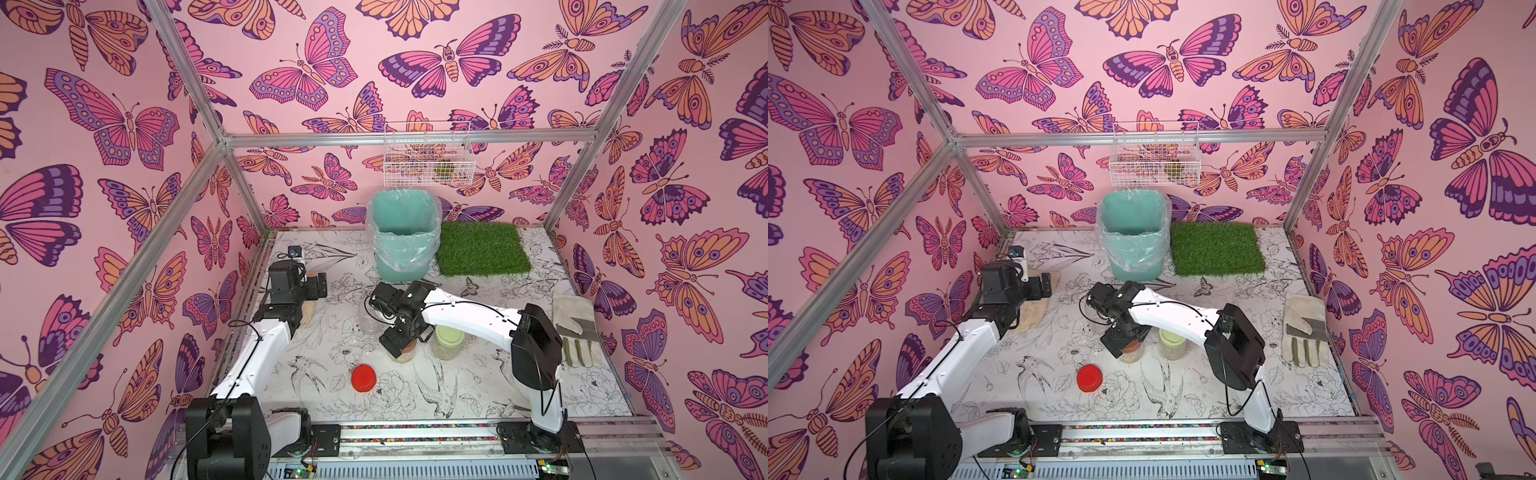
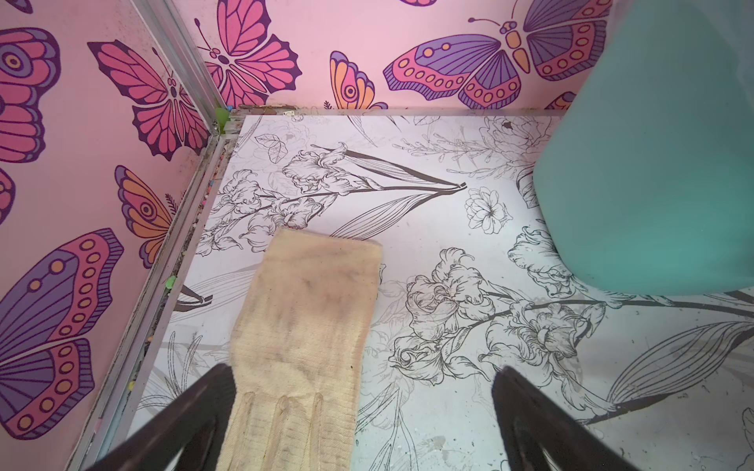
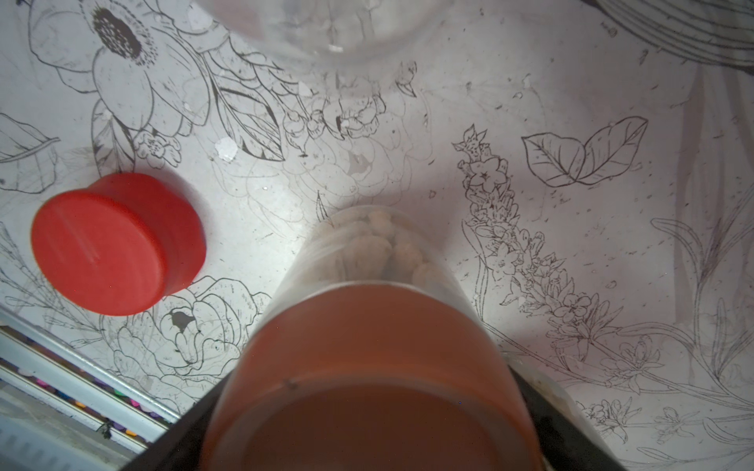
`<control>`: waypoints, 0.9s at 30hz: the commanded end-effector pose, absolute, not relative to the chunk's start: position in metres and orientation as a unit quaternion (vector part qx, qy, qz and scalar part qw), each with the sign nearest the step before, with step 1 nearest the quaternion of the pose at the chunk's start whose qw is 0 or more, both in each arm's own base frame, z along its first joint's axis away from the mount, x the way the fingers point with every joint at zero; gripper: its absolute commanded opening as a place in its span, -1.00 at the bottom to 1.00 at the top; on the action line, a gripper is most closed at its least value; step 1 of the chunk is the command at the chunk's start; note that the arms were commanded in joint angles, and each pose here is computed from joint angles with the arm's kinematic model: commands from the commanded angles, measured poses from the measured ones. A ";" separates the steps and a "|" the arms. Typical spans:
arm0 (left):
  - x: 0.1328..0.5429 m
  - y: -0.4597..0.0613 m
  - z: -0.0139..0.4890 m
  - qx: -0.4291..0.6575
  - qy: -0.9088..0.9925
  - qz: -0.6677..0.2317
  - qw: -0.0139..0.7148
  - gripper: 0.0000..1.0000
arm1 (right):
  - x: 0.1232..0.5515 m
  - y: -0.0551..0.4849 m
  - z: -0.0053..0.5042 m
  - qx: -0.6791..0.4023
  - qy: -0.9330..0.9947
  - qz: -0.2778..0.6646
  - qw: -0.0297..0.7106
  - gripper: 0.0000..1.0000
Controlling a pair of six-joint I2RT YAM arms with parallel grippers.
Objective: Empty moldy peanuts from jars
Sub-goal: Pick up the jar from the center of the board.
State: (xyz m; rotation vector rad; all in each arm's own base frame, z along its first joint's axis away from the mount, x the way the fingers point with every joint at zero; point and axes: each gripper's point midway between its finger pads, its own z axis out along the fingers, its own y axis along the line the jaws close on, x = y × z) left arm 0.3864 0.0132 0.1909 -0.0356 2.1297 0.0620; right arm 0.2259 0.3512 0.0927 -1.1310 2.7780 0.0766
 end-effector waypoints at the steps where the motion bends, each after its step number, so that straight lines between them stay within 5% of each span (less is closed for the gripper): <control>1: 0.388 0.013 0.184 -0.015 0.877 0.020 0.480 1.00 | 0.225 0.354 0.092 -0.372 0.926 0.023 0.063 0.70; 7: 0.387 0.013 0.183 -0.010 0.878 0.022 0.479 1.00 | 0.225 0.353 0.100 -0.377 0.923 0.026 0.069 0.30; 14: 0.385 -0.001 0.191 0.021 0.872 -0.008 0.489 1.00 | 0.225 0.358 0.129 -0.382 0.917 0.068 0.095 -1.00; 27: 0.357 -0.058 0.255 0.133 0.808 -0.130 0.559 1.00 | 0.242 0.344 0.215 -0.357 0.906 0.177 0.145 -1.00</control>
